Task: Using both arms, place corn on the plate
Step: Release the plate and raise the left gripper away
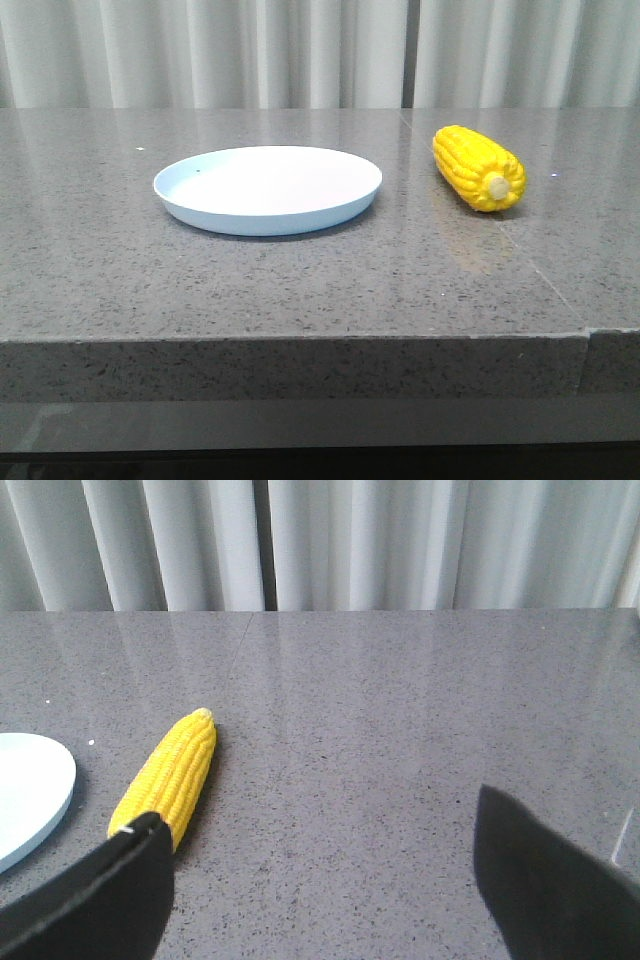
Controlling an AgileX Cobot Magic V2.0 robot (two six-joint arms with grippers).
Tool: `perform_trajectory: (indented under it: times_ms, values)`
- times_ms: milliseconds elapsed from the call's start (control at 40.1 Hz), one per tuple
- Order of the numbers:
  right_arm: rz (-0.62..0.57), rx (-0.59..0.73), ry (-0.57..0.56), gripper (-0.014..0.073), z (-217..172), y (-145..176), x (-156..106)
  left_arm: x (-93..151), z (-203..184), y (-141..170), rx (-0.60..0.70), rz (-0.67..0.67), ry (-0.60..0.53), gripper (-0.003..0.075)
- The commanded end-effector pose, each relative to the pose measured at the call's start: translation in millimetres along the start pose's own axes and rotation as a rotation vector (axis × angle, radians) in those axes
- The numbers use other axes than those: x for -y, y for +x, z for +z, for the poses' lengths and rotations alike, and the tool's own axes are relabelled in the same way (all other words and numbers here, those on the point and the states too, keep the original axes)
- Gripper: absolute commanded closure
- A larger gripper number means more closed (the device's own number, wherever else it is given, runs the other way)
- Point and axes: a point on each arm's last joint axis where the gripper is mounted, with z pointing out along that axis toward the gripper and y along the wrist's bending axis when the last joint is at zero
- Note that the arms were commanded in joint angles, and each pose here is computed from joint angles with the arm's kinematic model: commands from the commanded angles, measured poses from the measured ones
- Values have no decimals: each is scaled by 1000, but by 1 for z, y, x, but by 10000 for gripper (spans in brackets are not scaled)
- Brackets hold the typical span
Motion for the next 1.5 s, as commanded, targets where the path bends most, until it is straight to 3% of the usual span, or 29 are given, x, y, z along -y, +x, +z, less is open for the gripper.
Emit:
perform_trajectory:
  times_ms: [0, 299, 1471]
  values:
    - [-23, 98, 6, -36, -2, -17, 0, -1, -20, 1, 174, 2, 6, 741]
    - [-23, 98, 6, -36, -2, -17, 0, -3, -46, 18, 300, -1, 11, 741]
    - [-16, 103, 3, -36, 0, -19, -1, -3, -46, 18, 301, -1, 11, 741]
